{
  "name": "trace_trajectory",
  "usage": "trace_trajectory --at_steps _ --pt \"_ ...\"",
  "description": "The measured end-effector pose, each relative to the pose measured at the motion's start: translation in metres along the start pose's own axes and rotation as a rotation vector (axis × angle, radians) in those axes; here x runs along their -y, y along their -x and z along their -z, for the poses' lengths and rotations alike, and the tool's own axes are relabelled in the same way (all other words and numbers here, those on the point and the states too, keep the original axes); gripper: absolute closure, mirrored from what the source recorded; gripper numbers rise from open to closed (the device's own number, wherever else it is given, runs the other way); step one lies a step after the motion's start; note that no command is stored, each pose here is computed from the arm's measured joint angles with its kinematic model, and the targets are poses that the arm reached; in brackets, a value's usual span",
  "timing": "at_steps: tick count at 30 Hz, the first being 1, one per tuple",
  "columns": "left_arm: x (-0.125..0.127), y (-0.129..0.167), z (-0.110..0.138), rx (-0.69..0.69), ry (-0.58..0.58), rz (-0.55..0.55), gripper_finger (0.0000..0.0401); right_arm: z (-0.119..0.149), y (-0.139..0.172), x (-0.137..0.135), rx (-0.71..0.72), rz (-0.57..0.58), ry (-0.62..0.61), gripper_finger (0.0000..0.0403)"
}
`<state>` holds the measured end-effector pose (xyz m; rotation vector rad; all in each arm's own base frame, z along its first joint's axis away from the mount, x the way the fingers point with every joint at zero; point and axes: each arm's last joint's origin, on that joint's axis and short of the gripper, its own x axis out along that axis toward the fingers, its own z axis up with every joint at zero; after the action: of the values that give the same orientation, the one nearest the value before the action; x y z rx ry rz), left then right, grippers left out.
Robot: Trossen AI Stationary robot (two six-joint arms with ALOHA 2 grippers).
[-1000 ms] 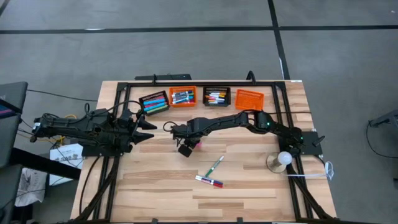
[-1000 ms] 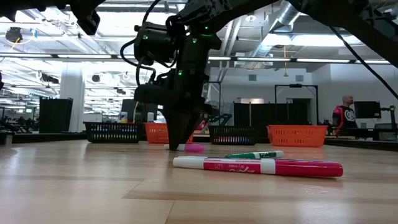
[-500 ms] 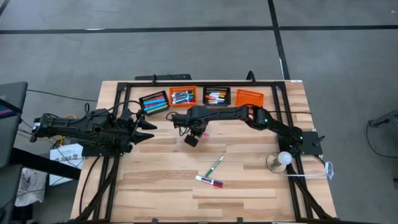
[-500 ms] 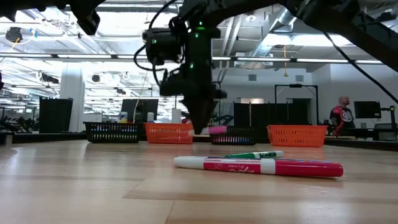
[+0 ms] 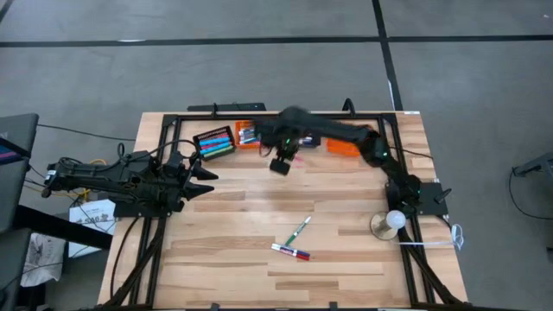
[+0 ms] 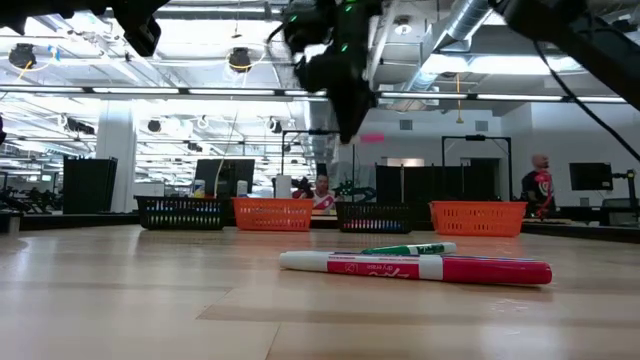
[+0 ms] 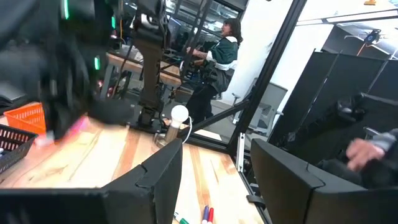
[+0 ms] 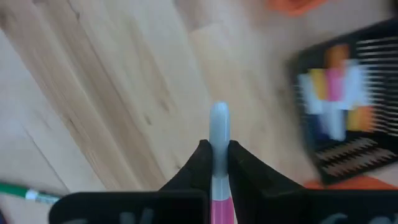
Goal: Pick & Place Markers
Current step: Put the pink mini highlighter pen into the black bin
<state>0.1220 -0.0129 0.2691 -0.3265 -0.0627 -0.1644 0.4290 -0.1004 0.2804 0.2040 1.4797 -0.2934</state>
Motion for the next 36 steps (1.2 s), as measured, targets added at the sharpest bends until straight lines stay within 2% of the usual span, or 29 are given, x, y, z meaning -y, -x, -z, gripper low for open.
trace_trajectory --at_steps 10,18,24,29,32,36 --pt "0.000 0.000 0.000 0.006 -0.005 -0.006 0.0211 0.043 0.101 0.065 0.287 0.003 0.025 0.0377" --pt "0.000 0.000 0.000 0.006 -0.007 -0.006 0.0211 0.077 0.153 0.095 0.525 -0.170 0.196 0.0377" --pt "0.000 0.000 0.000 0.006 -0.008 -0.006 0.0211 0.092 0.168 0.103 0.590 -0.172 0.274 0.0379" --pt "-0.001 0.000 -0.001 0.015 -0.008 -0.027 0.0211 0.092 0.168 0.107 0.597 -0.144 0.336 0.0381" --pt "-0.002 0.000 -0.001 0.033 -0.008 -0.078 0.0211 0.083 0.161 0.112 0.613 -0.122 0.369 0.0373" --pt "-0.005 0.000 -0.002 0.064 -0.008 -0.172 0.0211 0.065 0.139 0.125 0.561 -0.078 0.392 0.0375"
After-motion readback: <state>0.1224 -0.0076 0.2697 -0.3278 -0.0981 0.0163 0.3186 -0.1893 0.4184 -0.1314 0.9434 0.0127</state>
